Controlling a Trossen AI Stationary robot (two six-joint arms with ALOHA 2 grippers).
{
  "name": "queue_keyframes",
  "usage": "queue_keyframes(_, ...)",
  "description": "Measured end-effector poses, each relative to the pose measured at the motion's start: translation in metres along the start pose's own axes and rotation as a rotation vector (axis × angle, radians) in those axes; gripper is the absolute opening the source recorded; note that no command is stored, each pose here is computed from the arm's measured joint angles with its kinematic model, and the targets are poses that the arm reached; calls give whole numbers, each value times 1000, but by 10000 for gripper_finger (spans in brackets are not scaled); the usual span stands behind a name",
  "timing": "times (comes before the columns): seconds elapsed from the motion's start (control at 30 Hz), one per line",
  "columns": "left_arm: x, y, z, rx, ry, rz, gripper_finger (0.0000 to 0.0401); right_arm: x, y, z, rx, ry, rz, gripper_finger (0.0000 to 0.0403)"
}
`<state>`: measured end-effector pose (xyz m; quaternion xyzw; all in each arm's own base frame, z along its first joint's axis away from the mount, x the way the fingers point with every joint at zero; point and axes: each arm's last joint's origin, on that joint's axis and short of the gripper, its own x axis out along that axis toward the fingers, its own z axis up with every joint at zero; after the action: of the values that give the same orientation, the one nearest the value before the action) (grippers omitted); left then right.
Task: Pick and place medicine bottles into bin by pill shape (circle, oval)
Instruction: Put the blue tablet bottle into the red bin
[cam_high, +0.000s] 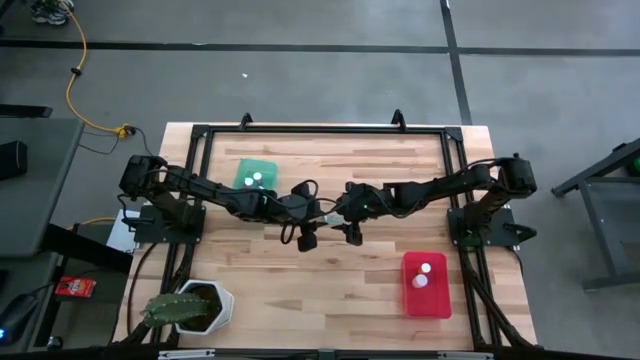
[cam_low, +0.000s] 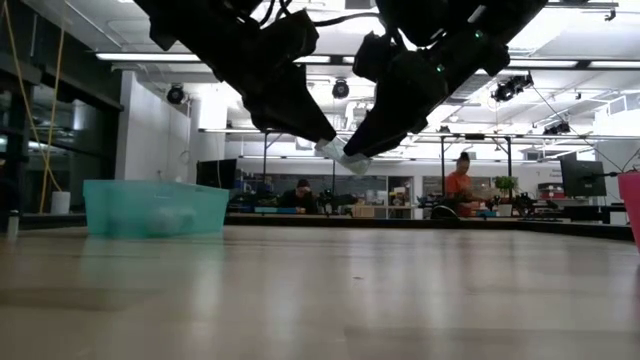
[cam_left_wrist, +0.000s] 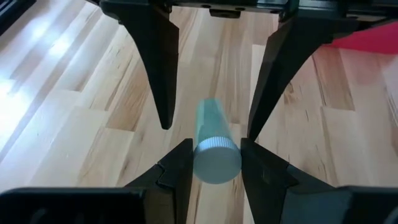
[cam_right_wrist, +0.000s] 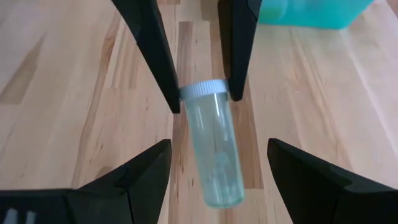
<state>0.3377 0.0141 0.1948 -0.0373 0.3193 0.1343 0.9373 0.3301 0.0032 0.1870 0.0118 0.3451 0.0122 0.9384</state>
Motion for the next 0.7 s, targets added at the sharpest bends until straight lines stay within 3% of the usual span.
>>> queue_keyframes(0.3, 0, 0, 2, -6, -23, 10, 107, 0, 0, 0, 2, -3, -2, 254)
queue_keyframes(0.7, 0, 1, 2, -6, -23, 29, 107, 0, 0, 1, 6, -6, -4, 152)
